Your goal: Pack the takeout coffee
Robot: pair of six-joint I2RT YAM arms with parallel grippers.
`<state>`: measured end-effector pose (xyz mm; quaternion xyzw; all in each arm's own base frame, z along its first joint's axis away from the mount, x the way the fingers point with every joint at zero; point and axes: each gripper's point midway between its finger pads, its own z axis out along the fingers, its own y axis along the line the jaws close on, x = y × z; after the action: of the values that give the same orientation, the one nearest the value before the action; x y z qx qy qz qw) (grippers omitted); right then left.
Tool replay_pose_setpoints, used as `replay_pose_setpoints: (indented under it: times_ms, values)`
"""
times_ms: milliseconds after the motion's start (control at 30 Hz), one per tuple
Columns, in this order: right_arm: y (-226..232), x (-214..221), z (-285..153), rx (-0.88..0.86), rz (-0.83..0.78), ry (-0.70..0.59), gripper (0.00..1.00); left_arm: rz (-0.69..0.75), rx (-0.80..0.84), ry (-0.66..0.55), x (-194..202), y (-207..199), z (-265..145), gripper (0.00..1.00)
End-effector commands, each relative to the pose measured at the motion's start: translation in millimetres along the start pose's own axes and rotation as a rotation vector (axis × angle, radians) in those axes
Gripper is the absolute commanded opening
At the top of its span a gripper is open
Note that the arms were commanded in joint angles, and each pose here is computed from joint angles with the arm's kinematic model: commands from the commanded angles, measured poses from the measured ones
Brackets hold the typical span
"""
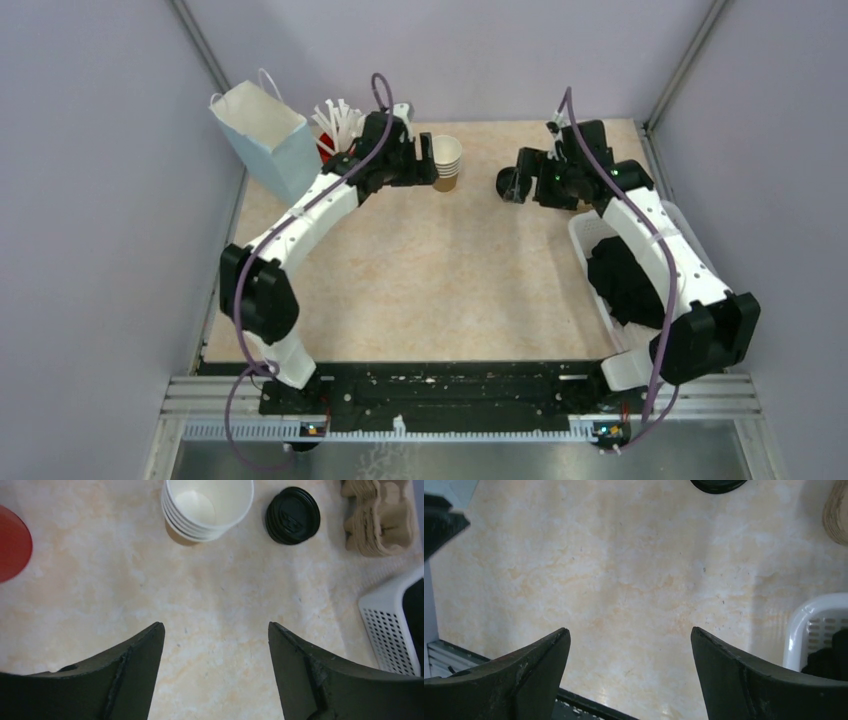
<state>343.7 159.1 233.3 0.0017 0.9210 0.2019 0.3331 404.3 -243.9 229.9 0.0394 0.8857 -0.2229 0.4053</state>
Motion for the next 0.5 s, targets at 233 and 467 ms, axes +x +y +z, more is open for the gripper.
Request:
replay_pose_setpoints:
  times_ms: [233,467]
  values:
    - [-13,46,-55,0.028,-0.024,0.011,0.9,0.146,-0.189,-0.093,-78,15,91,0.71]
    - [-21,49,-63,0.061,-0.067,0.01,0.91,0.164,-0.237,-0.092,-80,24,118,0.57]
